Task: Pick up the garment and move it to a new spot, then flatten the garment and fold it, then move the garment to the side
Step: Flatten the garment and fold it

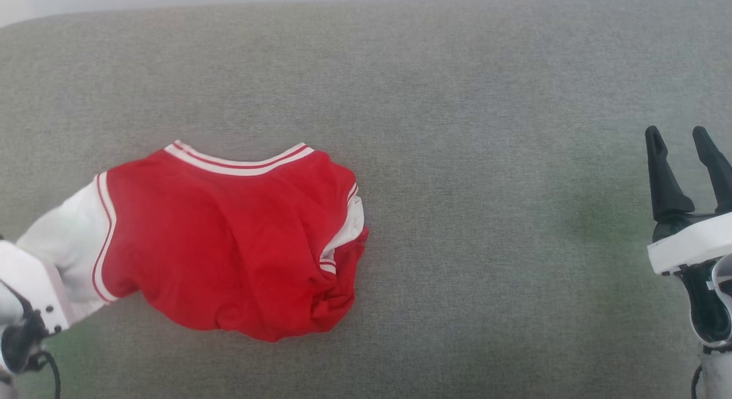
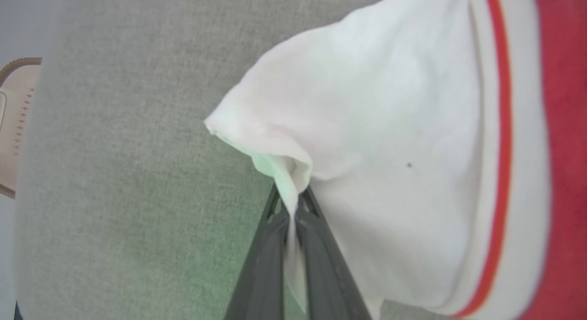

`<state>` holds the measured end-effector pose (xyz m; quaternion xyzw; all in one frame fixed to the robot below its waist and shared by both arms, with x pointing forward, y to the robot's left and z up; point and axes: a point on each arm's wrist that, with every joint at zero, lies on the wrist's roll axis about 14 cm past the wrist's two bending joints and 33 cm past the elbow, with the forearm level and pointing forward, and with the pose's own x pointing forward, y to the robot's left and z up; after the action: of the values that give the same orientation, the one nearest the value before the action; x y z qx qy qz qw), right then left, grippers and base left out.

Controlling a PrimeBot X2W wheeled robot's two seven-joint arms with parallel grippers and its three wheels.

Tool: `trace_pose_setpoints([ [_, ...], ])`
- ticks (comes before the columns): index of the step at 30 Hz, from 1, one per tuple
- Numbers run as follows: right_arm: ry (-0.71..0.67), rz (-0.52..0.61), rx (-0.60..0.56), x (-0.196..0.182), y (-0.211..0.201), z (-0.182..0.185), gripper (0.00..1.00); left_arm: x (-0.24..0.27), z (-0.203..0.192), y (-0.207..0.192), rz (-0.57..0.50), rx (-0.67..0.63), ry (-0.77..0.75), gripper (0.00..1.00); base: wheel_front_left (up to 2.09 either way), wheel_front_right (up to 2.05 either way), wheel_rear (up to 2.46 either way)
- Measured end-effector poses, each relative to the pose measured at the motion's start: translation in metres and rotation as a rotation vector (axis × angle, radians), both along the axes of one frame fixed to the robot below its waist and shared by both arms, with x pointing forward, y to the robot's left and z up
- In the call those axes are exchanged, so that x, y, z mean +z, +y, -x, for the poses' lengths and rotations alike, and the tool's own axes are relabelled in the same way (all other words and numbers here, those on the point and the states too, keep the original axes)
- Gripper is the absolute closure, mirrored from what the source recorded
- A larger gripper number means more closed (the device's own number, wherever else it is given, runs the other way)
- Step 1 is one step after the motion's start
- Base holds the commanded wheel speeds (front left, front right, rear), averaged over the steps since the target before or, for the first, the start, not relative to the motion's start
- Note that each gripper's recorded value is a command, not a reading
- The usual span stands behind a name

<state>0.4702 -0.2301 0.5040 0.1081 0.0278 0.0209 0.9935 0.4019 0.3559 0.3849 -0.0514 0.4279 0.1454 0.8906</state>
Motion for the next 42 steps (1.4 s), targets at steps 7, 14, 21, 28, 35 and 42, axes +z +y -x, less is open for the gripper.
trace_pose_setpoints([
  [7, -0.003, -0.005, 0.02, 0.001, 0.009, -0.003, 0.0, -0.015, 0.039, 0.003, 0.035, 0.061, 0.099, 1.0, 0.0, 0.0, 0.0],
  [14, -0.001, -0.01, 0.032, 0.001, 0.014, -0.004, 0.0, -0.024, 0.059, -0.006, 0.072, 0.079, 0.156, 1.0, 0.0, 0.0, 0.0],
  [21, 0.003, -0.014, 0.048, 0.002, 0.02, -0.003, 0.0, -0.02, 0.06, -0.011, 0.078, 0.081, 0.104, 0.53, 0.0, 0.0, 0.0],
  [28, 0.015, -0.013, 0.088, 0.002, 0.033, 0.0, 0.0, 0.004, 0.048, -0.015, 0.075, 0.052, -0.049, 0.0, 0.0, 0.0, 0.0],
  [35, 0.032, -0.018, 0.158, 0.001, 0.057, 0.004, 0.0, 0.045, 0.037, -0.016, 0.021, 0.004, -0.284, 0.0, 0.0, 0.0, 0.0],
  [42, 0.06, -0.021, 0.252, -0.002, 0.088, 0.007, 0.0, 0.082, 0.037, -0.025, -0.015, -0.027, -0.524, 0.0, 0.0, 0.0, 0.0],
])
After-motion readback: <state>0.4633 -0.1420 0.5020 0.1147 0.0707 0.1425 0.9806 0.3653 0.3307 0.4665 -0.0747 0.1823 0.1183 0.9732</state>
